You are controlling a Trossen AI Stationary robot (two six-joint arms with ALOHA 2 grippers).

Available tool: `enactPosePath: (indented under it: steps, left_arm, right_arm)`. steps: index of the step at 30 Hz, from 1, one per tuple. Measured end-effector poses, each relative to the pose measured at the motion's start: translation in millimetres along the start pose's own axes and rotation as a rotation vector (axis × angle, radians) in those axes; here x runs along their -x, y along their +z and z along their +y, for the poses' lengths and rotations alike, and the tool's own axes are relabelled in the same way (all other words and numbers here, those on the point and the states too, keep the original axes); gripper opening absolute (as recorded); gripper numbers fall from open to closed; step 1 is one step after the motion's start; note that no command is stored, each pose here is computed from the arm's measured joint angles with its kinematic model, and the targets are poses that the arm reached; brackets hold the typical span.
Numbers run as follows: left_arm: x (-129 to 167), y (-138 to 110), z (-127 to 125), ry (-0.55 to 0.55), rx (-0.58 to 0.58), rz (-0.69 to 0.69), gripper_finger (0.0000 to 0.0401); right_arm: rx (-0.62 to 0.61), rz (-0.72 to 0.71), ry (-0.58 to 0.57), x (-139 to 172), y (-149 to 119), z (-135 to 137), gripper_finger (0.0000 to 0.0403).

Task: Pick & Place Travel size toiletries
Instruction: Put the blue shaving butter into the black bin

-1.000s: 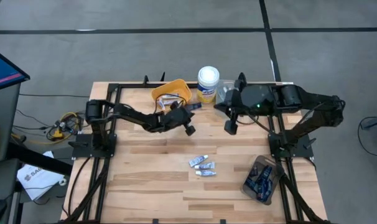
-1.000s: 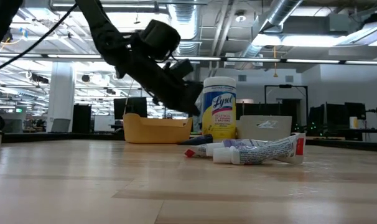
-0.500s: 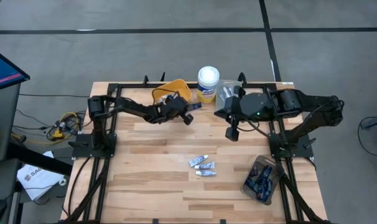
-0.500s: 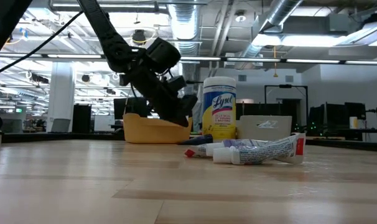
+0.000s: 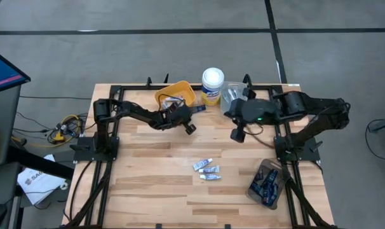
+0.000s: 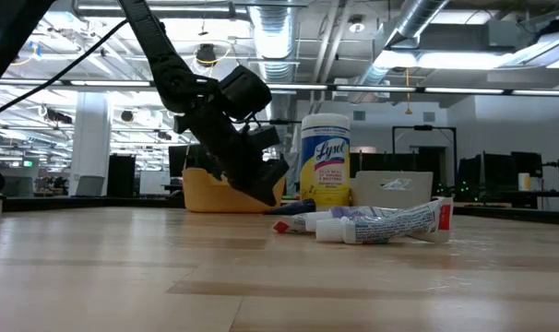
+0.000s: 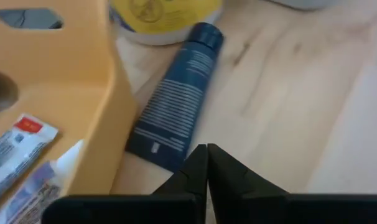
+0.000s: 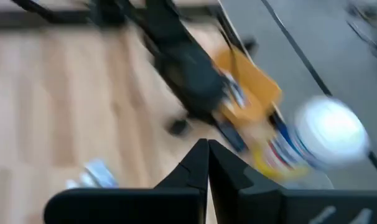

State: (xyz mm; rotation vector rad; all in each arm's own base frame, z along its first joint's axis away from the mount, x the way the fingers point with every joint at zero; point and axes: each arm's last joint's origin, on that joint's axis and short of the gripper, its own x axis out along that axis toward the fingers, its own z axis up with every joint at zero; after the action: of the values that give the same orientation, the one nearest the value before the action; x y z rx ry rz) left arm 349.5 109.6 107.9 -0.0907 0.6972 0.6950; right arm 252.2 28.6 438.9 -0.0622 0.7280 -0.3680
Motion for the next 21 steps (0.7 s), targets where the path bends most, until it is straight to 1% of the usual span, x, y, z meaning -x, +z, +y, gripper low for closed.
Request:
enactPosePath:
  steps: [3,6,10,17,19,21]
  left_arm:
    - [0.1,0.1,0.0,0.003,-0.071,-0.001,0.0014]
    - [-1.7,0.9,3.6,-0.016,-0.088,0.001,0.0038]
    - [-3.6,1.3,6.8,-0.069,-0.07,0.007,0.0089]
    - [-3.7,2.2,7.6,-0.051,-0.122,-0.004,0.0199]
    - [-5.2,2.1,9.5,-0.042,-0.118,-0.005,0.0217]
    - [-8.2,1.8,10.6,-0.04,-0.118,-0.006,0.0222]
  right_arm:
    - [0.0,0.104,-0.063,-14.6,-5.5,-2.5,0.0]
    - [0.008,0.143,-0.073,-25.2,-5.9,0.5,0.0]
    - [0.027,0.165,-0.045,-32.6,-5.9,9.0,0.0]
    - [0.047,0.167,-0.037,-33.3,-6.4,14.0,0.0]
    - [0.045,0.164,-0.036,-32.5,-6.3,13.5,0.0]
    - [0.039,0.153,-0.034,-30.9,-5.6,12.6,0.0]
